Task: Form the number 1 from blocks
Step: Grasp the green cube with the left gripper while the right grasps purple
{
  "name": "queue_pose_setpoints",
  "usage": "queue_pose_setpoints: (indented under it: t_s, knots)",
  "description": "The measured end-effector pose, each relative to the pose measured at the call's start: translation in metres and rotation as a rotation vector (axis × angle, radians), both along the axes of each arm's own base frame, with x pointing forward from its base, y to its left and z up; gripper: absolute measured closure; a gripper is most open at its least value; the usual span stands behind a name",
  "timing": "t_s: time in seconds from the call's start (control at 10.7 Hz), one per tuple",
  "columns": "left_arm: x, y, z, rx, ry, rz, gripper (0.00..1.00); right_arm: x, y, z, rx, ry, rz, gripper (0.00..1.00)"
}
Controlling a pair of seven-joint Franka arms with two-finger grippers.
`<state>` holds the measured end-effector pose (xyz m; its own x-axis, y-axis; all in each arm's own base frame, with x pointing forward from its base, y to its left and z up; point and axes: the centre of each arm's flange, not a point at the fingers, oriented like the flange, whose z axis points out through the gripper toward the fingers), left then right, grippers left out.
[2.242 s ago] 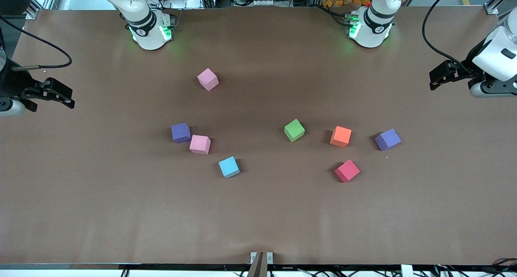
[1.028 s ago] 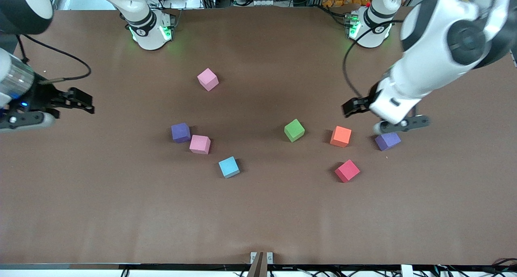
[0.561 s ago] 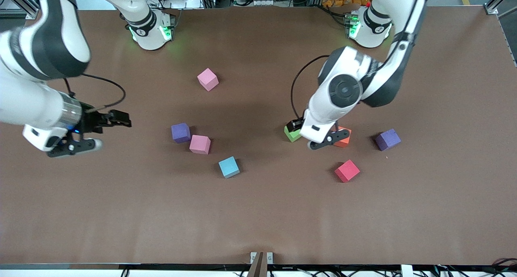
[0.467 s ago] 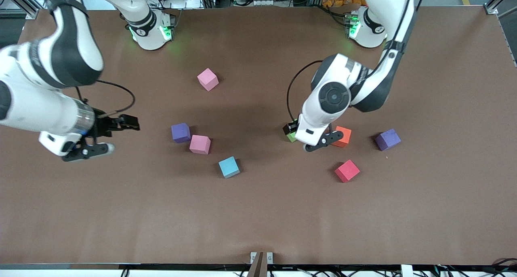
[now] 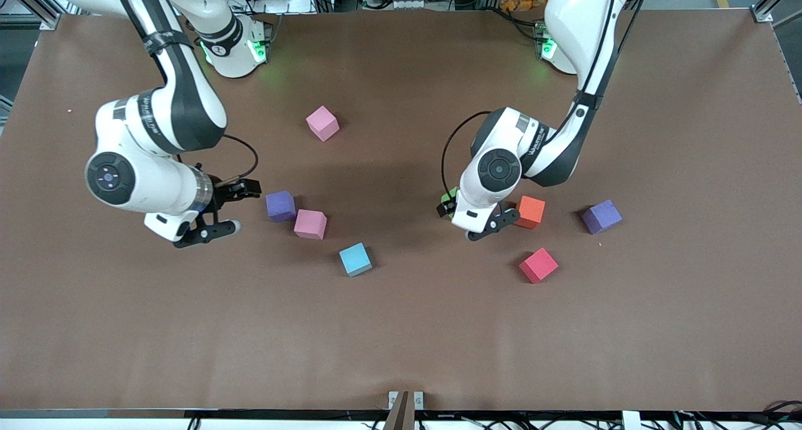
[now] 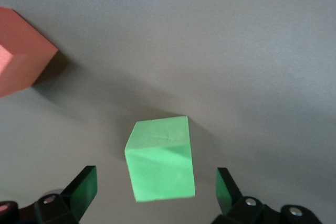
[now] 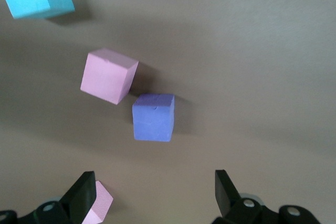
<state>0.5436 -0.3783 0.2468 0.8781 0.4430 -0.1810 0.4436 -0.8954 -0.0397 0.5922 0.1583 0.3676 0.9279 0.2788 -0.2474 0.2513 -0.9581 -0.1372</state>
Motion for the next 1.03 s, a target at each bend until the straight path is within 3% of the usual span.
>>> queue_pose_setpoints:
  t_s: [0.37,0.56,0.84,1.03]
  knots:
    - [-0.009,0.003,-0.033,0.005,-0.009,0.031,0.00,-0.029,0.026,-0.048,0.000,0.014,0.088,0.00]
    - [-0.014,-0.002,-0.046,-0.003,-0.024,0.056,0.01,-0.043,0.041,-0.070,-0.001,-0.016,0.112,0.00]
    - [-0.024,-0.020,-0.049,-0.032,-0.035,0.039,0.40,-0.058,0.038,-0.099,-0.010,-0.030,0.112,0.00]
    - [-0.043,-0.045,-0.045,-0.049,-0.032,-0.030,0.40,-0.061,0.031,-0.107,-0.023,-0.016,0.080,0.00]
